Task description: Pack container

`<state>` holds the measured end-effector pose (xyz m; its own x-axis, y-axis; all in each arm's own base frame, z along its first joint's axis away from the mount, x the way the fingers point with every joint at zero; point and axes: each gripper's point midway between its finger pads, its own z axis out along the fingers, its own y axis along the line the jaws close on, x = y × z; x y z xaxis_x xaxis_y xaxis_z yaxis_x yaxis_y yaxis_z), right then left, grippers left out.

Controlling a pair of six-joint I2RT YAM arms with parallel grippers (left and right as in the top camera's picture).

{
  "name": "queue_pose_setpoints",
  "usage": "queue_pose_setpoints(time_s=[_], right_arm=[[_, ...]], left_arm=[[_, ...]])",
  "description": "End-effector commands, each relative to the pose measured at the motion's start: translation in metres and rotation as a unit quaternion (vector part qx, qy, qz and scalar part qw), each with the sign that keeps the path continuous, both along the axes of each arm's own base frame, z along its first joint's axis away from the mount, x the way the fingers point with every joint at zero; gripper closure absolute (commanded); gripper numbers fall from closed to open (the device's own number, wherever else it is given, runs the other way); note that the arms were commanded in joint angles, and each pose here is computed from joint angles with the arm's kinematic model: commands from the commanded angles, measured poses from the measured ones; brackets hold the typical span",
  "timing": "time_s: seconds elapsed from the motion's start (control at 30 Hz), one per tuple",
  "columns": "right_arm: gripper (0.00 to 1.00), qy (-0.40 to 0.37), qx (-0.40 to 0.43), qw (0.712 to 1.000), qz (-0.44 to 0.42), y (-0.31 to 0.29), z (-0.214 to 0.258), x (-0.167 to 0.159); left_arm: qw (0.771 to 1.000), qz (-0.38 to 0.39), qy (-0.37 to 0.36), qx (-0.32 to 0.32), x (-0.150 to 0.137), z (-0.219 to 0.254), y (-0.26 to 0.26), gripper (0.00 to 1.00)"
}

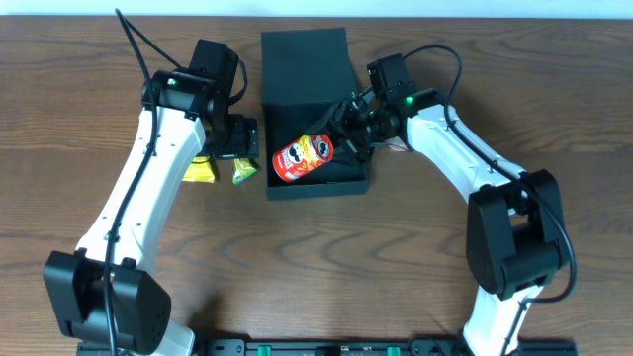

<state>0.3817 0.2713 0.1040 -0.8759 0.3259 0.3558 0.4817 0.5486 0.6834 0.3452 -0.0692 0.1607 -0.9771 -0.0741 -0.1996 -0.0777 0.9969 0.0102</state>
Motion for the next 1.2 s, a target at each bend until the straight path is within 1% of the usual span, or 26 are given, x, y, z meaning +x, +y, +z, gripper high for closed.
queue_pose_setpoints(time_s=[0.0,0.03,0.17,0.27,0.33,0.37,0.4,0.43,0.47,0.5,0.53,0.67,0.73,0.87,1.07,1.17], right_arm=[[0.34,0.009,-0.004,1.000,-0.008,0.003,0.000,0.001],[0.27,0.007,-0.015,1.000,-0.013,0.000,-0.003,0.002],[0.15,-0.012,-0.044,0.998,-0.030,-0.008,-0.010,0.012],[0.14,-0.036,-0.035,0.998,-0.040,-0.008,-0.005,0.025],[0.17,-0.044,-0.023,0.997,-0.055,-0.011,0.001,0.035],[0.20,-0.046,-0.014,0.997,-0.058,-0.011,0.004,0.038],[0.25,-0.049,0.001,0.997,-0.056,-0.010,0.008,0.040],[0.38,-0.052,0.024,0.997,-0.048,-0.008,0.016,0.041],[0.70,-0.055,0.055,0.996,-0.035,-0.004,0.026,0.041],[0.94,-0.056,0.071,0.996,-0.026,-0.002,0.031,0.039],[0.98,-0.054,0.083,0.995,-0.016,0.001,0.034,0.036],[0.99,-0.049,0.127,0.990,0.040,0.021,0.046,0.014],[0.99,-0.047,0.127,0.989,0.057,0.034,0.046,0.003],[0.99,-0.062,0.104,0.990,0.072,0.048,0.039,-0.005],[0.98,-0.085,0.039,0.993,0.070,0.044,0.018,-0.005],[0.98,-0.082,0.013,0.994,0.066,0.037,0.009,-0.006]], left_arm=[[1.000,0.001,-0.005,0.008,0.004,0.003,0.002,0.04],[1.000,0.000,-0.005,0.008,0.004,0.003,0.002,0.04],[1.000,0.000,-0.004,0.008,0.004,0.003,0.002,0.04],[1.000,0.001,-0.002,0.009,0.003,0.003,0.002,0.04],[1.000,0.001,-0.002,0.009,0.003,0.003,0.002,0.05],[1.000,0.000,-0.002,0.009,0.003,0.003,0.002,0.05],[1.000,0.001,-0.002,0.009,0.002,0.003,0.003,0.04],[1.000,0.001,-0.001,0.009,0.002,0.003,0.003,0.05],[1.000,0.000,0.000,0.009,0.002,0.003,0.003,0.05],[1.000,0.001,0.000,0.009,0.002,0.003,0.003,0.04],[1.000,0.000,-0.001,0.009,0.002,0.003,0.003,0.04],[1.000,0.001,-0.001,0.009,0.002,0.003,0.003,0.04],[1.000,0.000,-0.001,0.009,0.002,0.003,0.003,0.04],[1.000,0.000,0.001,0.009,0.001,0.003,0.003,0.04],[1.000,0.000,0.001,0.009,0.001,0.003,0.003,0.04],[1.000,0.000,0.001,0.009,0.001,0.003,0.003,0.05]])
